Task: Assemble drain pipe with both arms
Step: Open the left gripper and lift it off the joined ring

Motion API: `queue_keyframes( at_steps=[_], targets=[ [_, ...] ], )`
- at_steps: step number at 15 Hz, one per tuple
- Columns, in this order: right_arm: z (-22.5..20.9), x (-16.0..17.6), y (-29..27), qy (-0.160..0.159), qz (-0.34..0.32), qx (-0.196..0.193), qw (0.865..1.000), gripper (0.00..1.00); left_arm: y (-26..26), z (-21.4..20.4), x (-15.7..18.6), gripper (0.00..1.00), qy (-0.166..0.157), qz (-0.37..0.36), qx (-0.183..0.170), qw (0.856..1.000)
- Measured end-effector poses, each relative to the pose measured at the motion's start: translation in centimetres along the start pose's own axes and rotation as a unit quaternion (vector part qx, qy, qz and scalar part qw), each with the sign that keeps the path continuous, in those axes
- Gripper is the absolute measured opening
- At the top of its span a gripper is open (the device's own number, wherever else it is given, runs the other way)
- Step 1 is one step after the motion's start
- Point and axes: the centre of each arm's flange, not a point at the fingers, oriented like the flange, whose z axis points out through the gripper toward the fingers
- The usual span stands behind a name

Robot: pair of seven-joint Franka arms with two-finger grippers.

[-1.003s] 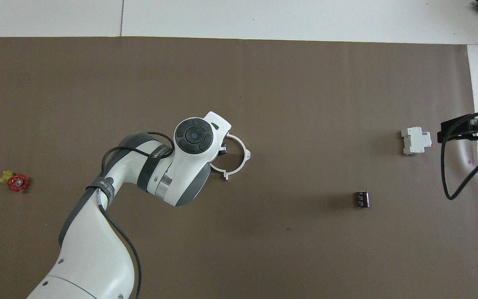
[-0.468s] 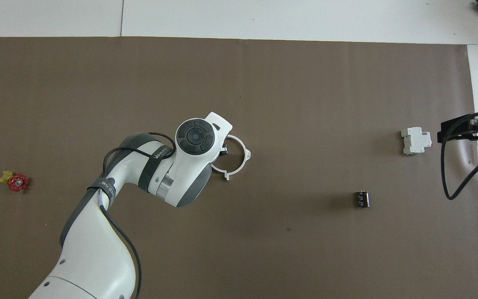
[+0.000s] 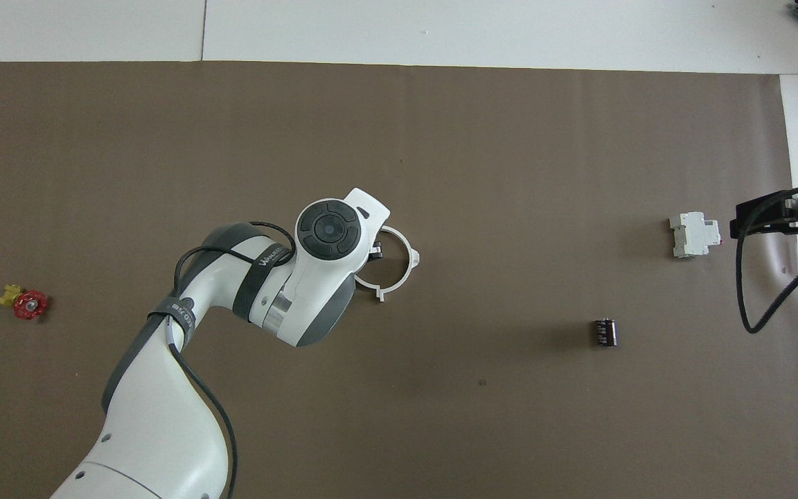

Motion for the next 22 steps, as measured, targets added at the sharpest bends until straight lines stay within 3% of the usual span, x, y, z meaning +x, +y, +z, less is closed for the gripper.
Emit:
queue_keyframes(
  at_steps=[4, 5, 12, 17, 22],
  targets=[
    [0.0, 0.0, 0.0, 0.0, 0.0, 0.0, 1.0, 1.0, 0.0, 0.0, 0.0, 0.22, 0.0, 0.0, 0.0, 1.0],
    [0.0, 0.0, 0.0, 0.0, 0.0, 0.0, 1.0, 1.0, 0.0, 0.1, 0.0, 0.28, -0.001, 0.0, 0.001, 1.0],
    [0.0, 0.0, 0.0, 0.0, 0.0, 0.0, 1.0, 1.0, 0.0, 0.9, -0.1, 0.99, -0.005, 0.001, 0.006, 1.0],
    [0.0, 0.0, 0.0, 0.0, 0.0, 0.0, 1.0, 1.0, -0.1, -0.4, 0.8, 1.0, -0.005, -0.003, 0.009, 1.0],
    [0.0, 0.0, 0.0, 0.0, 0.0, 0.0, 1.0, 1.0, -1.5, -4.9, 3.5, 1.0, -0.023, -0.009, 0.025, 0.999]
  ],
)
